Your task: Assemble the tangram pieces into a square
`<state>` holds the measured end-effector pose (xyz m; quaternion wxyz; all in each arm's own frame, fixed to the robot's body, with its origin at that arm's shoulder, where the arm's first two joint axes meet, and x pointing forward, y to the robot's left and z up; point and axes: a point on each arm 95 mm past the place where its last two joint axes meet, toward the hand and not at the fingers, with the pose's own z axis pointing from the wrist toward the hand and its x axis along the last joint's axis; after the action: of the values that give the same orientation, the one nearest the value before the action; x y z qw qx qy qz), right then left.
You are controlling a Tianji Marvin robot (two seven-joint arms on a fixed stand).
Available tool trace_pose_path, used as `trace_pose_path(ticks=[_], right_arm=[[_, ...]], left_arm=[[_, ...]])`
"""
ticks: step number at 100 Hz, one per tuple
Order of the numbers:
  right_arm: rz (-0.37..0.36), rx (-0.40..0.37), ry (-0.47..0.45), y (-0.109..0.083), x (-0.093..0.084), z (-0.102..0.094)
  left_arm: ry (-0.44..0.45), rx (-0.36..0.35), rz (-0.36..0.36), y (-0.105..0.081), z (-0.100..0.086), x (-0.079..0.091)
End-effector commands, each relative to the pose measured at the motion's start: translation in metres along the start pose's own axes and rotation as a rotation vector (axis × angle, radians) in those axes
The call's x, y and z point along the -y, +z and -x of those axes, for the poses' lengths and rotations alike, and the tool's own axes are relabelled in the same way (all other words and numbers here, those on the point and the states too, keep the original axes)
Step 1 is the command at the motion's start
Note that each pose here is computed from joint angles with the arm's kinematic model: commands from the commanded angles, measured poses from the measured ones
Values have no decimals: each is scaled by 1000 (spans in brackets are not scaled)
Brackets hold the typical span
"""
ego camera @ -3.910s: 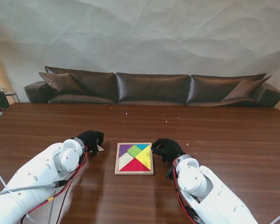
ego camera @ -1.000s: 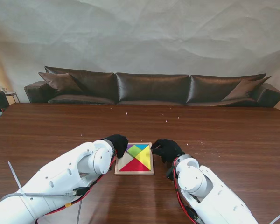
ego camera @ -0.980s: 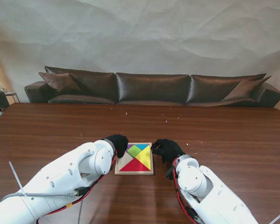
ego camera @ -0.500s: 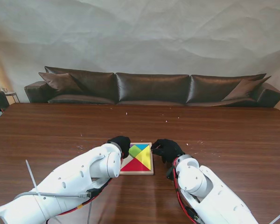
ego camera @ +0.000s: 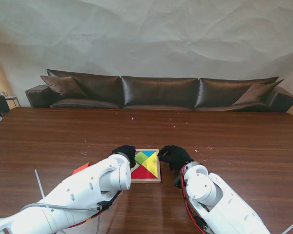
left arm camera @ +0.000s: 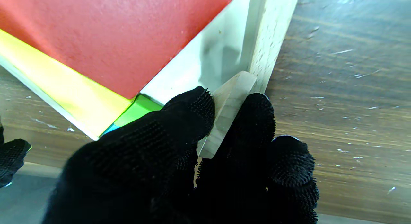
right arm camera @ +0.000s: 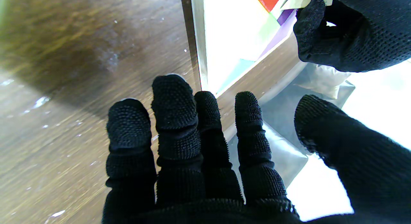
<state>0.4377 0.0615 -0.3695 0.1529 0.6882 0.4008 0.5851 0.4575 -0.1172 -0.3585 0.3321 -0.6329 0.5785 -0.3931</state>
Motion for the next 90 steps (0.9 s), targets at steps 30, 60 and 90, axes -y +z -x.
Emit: trace_pose_path(ticks=[30,60,90], right_arm=[[-20,-5,2,0,4,-1],[-19,-5,5,0,4,-1],[-20,-3,5,0,4,-1]], left_arm=[[12,2,48,-5,-12,-3],[17,7,63,-5,-15,-2],[-6,1,55,-3,-18,-1]])
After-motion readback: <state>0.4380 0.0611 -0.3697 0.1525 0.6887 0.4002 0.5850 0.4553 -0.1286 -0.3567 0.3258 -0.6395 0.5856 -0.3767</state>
